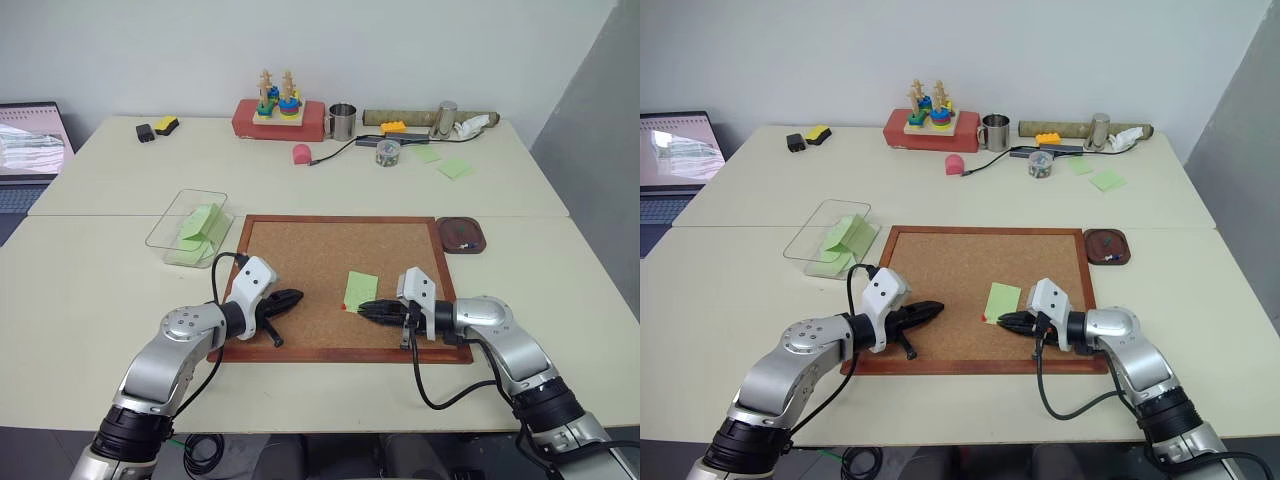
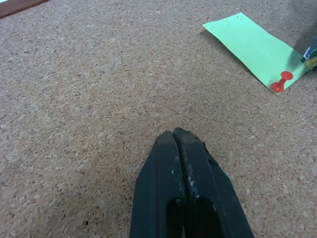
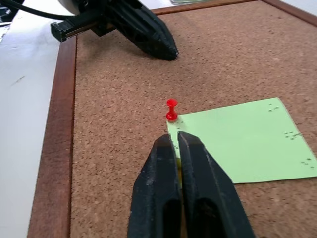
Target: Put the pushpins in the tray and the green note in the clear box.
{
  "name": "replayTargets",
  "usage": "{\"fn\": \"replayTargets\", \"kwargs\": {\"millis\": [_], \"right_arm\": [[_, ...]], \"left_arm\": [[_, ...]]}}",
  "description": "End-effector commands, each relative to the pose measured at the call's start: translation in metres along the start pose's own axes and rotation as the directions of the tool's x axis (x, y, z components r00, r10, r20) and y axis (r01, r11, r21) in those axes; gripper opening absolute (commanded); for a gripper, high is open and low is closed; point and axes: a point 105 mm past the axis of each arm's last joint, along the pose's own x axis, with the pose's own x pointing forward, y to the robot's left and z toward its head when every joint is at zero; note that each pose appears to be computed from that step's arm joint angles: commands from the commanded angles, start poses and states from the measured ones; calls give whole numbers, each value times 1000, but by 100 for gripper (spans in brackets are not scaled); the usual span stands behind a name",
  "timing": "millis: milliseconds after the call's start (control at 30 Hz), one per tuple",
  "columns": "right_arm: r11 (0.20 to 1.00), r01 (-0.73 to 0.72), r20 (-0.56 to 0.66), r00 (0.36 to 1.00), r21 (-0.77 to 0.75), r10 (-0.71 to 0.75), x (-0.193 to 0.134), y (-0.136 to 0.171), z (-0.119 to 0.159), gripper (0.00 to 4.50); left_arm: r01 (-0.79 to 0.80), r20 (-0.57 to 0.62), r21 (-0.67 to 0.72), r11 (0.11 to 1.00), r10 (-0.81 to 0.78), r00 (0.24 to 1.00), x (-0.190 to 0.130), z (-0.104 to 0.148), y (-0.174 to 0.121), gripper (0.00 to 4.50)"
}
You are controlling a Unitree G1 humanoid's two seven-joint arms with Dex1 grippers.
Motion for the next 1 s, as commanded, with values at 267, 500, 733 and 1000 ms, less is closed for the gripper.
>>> {"fn": "replayTargets", "kwargs": {"millis": [267, 500, 733, 1000], "right_arm": [[996, 49, 63, 997, -71, -45, -7, -13, 21, 8], [999, 38, 182, 983, -3, -37, -11, -10, 52, 8], [999, 48, 179, 983, 20, -51, -13, -13, 53, 8], [950, 287, 174, 936, 121, -305, -36, -60, 52, 8]], "left_arm": [[20, -81, -34, 999, -23, 996, 1, -20, -6, 0], [21, -84, -36, 999, -24, 996, 0, -22, -7, 0], [28, -83, -33, 999, -31, 996, 1, -22, -9, 0], [28, -86, -32, 999, -31, 996, 0, -22, -9, 0]]}}
